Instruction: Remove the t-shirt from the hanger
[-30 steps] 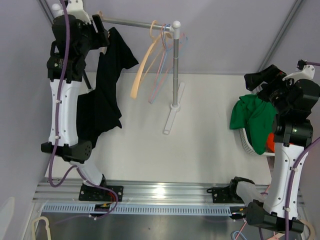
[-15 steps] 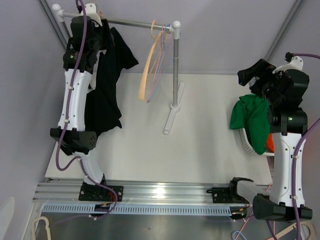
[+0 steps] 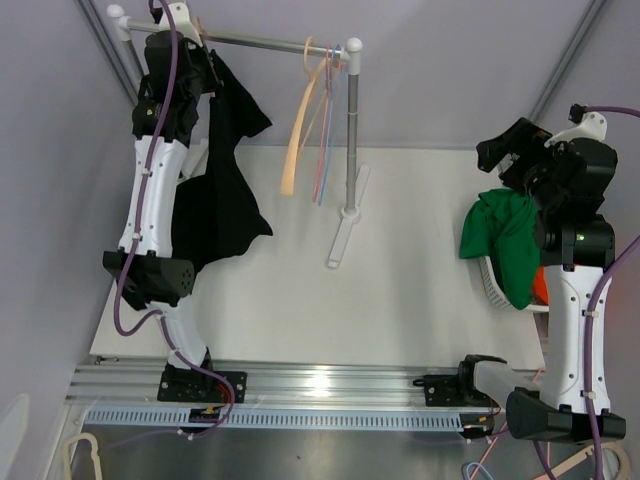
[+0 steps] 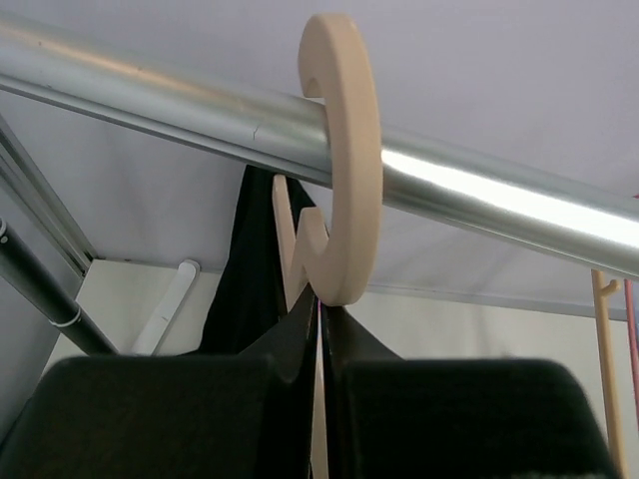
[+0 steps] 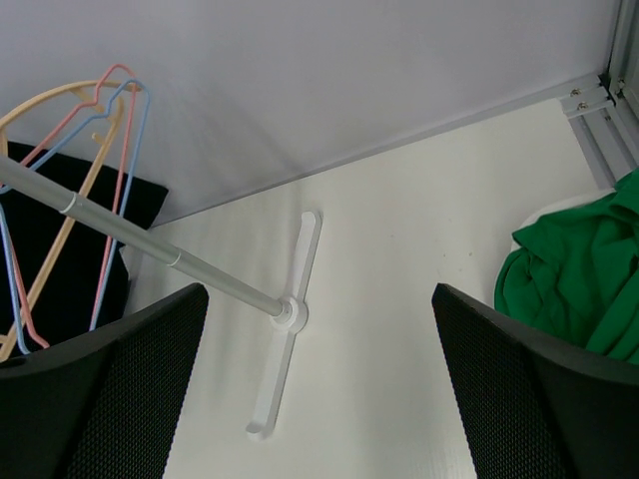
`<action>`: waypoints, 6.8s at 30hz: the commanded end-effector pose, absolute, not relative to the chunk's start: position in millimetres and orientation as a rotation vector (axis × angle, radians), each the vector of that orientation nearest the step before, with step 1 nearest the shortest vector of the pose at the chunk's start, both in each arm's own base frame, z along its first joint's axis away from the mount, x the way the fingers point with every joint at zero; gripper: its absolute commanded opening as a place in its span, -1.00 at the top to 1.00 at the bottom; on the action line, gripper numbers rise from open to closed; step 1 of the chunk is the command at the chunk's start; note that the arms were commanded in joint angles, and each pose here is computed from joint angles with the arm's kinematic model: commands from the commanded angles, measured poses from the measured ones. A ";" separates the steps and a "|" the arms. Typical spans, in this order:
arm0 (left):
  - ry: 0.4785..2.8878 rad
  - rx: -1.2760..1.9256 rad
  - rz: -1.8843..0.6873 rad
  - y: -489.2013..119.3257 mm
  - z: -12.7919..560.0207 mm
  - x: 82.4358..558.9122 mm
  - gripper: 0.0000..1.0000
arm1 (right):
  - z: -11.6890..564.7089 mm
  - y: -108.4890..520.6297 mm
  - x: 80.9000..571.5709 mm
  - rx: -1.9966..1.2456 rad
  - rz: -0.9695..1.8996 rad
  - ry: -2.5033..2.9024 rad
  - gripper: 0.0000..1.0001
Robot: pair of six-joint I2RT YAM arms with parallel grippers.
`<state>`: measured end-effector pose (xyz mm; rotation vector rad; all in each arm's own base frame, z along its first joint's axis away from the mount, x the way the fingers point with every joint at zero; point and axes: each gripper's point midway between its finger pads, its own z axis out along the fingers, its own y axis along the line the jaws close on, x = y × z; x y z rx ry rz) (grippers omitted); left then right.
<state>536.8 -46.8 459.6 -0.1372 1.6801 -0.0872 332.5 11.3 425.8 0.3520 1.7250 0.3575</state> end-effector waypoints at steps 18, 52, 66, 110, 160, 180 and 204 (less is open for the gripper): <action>1.592 -0.136 -0.061 -53.2 495.7 510.0 0.19 | 442.1 15.3 321.8 0.323 0.366 1.669 -0.99; 1.638 -0.223 0.161 -15.5 490.2 485.0 -0.36 | 436.0 30.8 324.8 0.289 0.426 1.684 -0.99; 1.519 -0.225 0.147 -15.9 494.0 543.7 -0.45 | 449.4 28.3 349.4 0.274 0.412 1.639 -0.99; 1.433 -0.043 -0.261 -71.5 577.0 443.0 0.99 | 451.6 96.6 330.4 0.015 0.574 1.629 -0.99; 1.624 -0.217 -0.045 -82.5 511.3 432.6 0.99 | 337.6 511.1 -41.6 -1.147 1.300 1.389 1.00; 1.742 -0.053 -0.253 -44.3 436.8 191.2 0.99 | 262.4 380.8 197.2 -0.484 0.563 1.912 1.00; 1.766 0.073 -0.485 -83.9 393.6 177.2 0.99 | 550.6 21.0 397.3 0.108 0.296 1.418 1.00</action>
